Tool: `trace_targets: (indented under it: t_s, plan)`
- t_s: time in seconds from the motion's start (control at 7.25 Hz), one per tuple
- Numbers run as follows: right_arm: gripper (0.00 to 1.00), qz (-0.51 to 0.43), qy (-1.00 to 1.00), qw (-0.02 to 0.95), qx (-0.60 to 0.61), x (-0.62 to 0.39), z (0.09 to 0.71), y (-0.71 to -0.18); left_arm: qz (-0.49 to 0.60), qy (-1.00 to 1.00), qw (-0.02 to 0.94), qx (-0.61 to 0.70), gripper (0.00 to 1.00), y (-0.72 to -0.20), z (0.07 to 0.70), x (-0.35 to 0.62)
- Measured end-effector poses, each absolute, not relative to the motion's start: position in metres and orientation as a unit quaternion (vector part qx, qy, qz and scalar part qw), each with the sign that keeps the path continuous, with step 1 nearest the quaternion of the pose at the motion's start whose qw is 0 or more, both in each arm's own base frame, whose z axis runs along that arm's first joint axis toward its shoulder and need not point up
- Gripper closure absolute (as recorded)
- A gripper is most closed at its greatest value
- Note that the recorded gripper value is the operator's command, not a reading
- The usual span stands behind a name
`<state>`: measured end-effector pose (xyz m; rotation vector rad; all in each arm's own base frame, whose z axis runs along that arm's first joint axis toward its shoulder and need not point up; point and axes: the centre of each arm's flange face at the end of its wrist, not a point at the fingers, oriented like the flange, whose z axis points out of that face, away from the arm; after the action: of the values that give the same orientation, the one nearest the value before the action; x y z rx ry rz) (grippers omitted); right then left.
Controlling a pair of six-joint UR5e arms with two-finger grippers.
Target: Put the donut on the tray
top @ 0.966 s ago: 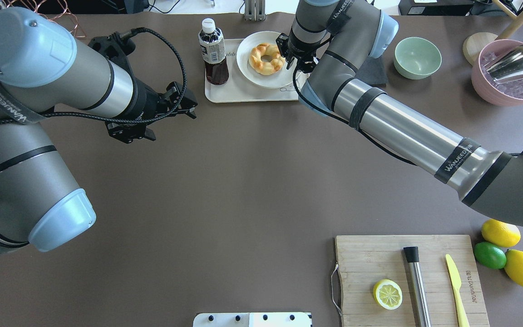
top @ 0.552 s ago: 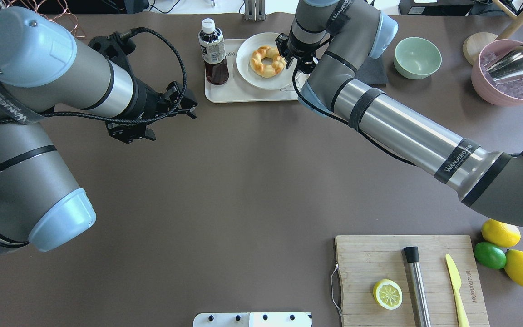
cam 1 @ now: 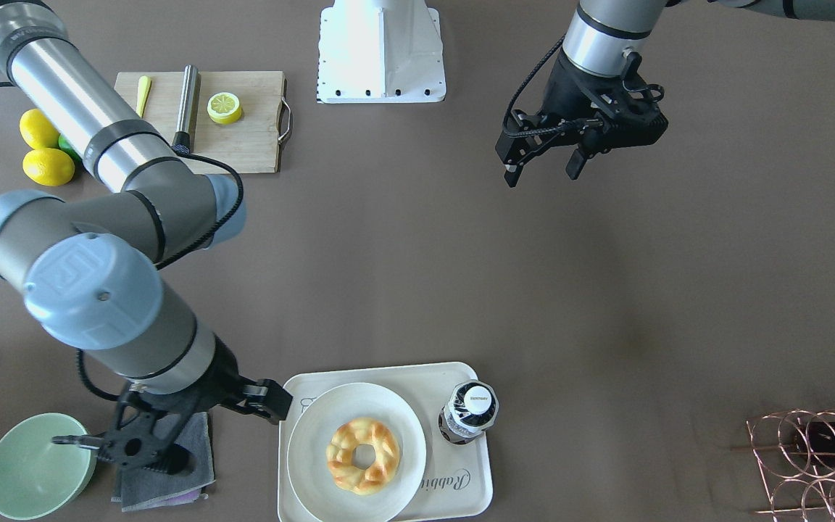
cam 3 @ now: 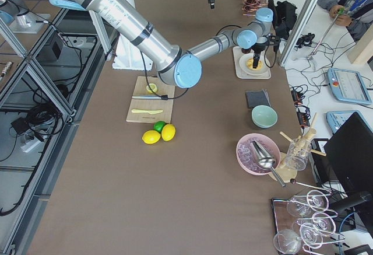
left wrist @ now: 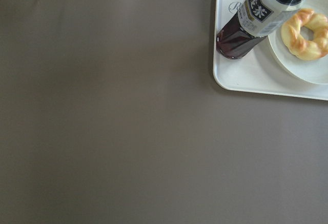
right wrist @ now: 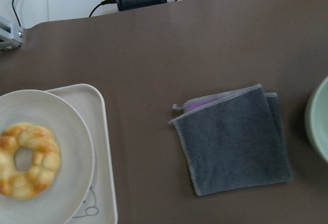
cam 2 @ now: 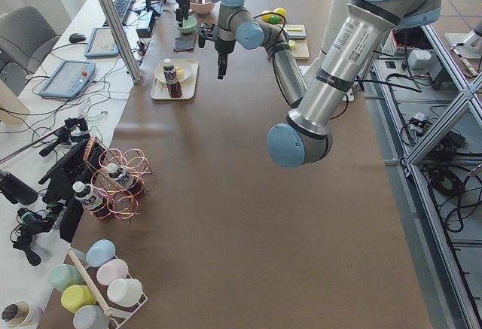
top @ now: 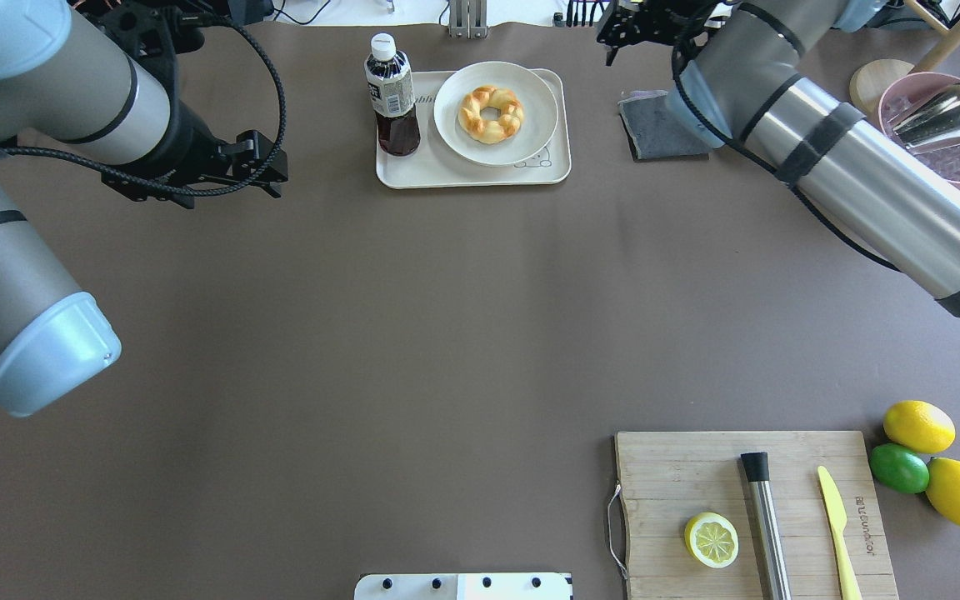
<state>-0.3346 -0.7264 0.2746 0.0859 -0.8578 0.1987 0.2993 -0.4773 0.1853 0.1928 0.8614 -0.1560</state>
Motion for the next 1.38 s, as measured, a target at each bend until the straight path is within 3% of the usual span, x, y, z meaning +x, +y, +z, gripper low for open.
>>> trace_targets:
  t_s: [0.28, 0.69, 1.38]
  plan:
    - [0.0, 0.056, -0.404, 0.911, 0.061, -0.225, 0.353, -0.718, 0.002, 0.369, 0.919, 0.137, 0.02, -0.504, 0.219, 0.24]
    - [0.0, -0.009, -0.379, 0.922, 0.078, -0.103, 0.478, -0.684, 0.079, 0.311, 0.938, 0.13, 0.02, -0.513, 0.322, 0.145]
    - [0.0, -0.066, -0.37, 0.921, 0.102, 0.036, 0.597, -0.557, 0.071, 0.346, 0.931, 0.089, 0.02, -0.449, 0.499, 0.051]
